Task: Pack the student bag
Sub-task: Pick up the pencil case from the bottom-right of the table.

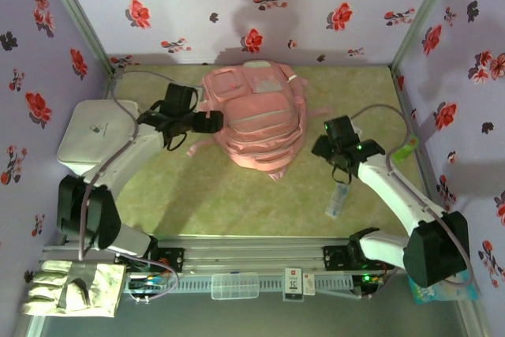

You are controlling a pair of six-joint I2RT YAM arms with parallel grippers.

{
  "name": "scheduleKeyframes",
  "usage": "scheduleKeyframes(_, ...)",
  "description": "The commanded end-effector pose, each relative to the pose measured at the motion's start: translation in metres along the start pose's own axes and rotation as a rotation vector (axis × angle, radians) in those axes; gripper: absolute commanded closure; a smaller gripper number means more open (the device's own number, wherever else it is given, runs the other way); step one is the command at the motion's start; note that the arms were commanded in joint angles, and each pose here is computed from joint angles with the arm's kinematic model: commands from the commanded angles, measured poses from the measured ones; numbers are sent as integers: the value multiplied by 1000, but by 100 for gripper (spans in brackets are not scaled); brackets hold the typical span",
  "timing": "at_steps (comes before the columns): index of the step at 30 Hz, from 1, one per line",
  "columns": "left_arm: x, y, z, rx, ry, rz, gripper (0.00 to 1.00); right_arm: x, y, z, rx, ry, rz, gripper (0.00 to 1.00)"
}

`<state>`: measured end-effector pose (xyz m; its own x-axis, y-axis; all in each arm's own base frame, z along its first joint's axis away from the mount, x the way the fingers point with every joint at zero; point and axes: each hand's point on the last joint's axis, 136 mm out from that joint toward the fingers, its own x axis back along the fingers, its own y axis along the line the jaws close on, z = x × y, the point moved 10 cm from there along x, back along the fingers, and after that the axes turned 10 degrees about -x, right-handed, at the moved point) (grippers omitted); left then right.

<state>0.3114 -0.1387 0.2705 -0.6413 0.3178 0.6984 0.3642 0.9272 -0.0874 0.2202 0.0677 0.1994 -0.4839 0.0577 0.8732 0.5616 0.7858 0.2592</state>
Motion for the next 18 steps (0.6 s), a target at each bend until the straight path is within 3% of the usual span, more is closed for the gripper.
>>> scheduleKeyframes(1,19,6,-3,21,-74,-40,0,-4,-46,16,-28,-37,264,19)
scheduleKeyframes(9,34,10,-9,35,-127,-31,0,-35,-65,46,-149,60,244,20)
scheduleKeyframes(18,33,2,-14,2,-150,81,0,-52,-62,59,-117,163,210,33)
